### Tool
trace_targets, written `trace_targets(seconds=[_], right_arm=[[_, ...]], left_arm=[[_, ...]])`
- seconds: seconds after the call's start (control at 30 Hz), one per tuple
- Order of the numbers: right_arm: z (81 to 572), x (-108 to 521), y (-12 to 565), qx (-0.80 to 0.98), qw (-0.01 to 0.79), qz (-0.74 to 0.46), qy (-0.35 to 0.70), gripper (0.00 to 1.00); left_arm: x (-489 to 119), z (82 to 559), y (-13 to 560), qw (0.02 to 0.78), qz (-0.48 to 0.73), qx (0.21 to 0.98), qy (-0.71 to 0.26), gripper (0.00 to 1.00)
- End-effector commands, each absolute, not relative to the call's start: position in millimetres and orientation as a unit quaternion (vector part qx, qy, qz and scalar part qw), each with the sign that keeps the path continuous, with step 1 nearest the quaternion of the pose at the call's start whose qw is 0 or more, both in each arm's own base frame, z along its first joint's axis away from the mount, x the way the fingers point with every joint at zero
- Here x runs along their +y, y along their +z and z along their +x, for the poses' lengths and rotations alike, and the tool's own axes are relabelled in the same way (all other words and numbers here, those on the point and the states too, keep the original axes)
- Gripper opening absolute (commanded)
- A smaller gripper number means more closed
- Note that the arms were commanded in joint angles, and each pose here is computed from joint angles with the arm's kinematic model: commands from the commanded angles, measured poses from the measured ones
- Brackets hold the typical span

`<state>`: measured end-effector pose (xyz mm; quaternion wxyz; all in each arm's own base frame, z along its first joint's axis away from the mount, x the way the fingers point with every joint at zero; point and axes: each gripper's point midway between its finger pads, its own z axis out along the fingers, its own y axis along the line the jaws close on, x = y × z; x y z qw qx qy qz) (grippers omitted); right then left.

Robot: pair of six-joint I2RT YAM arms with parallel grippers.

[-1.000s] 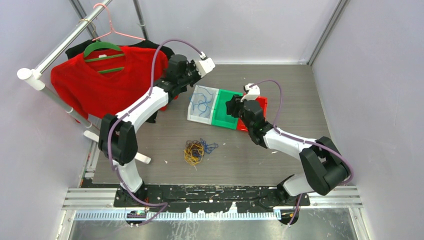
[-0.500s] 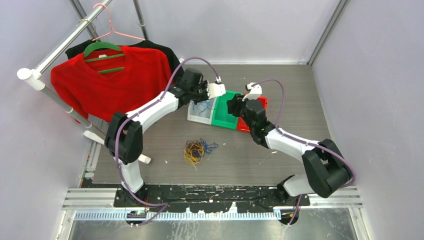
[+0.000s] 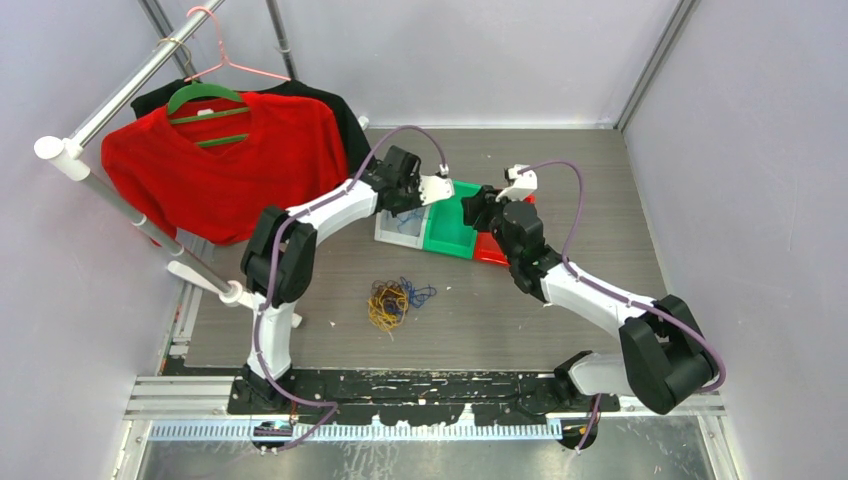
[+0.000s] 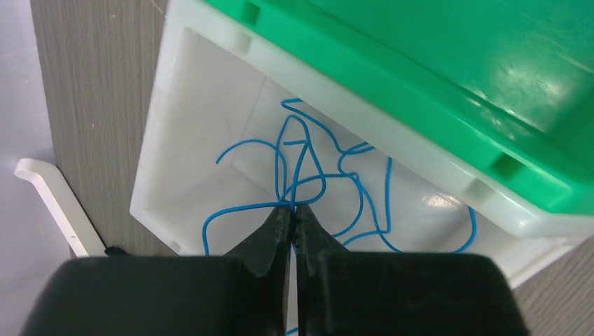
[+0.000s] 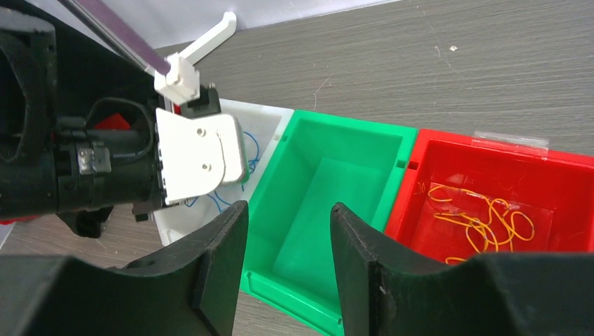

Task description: Untangle the cables

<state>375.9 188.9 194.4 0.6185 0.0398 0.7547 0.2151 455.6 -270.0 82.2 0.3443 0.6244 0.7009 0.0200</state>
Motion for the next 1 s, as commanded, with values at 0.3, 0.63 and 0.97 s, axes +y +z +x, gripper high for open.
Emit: trace_targets(seconds=[0.3,0.63,0.97], right_arm=[[365,205,211,0.75,0.608,0.0,0.26,0.62],[328,240,170,0.791,0.521,-0.048,0.318,0.63],[266,308,92,0.842,0.424,-0.115,0.313,0.64]], left_arm=[[-265,415,177,0.343,0.593,0.725,-0.062,0.59],[-237,376,226,0.332,0.544,0.761,-0.123,0.79],[-208,285,220,0.229,0.544,0.785,-0.19,0.81]])
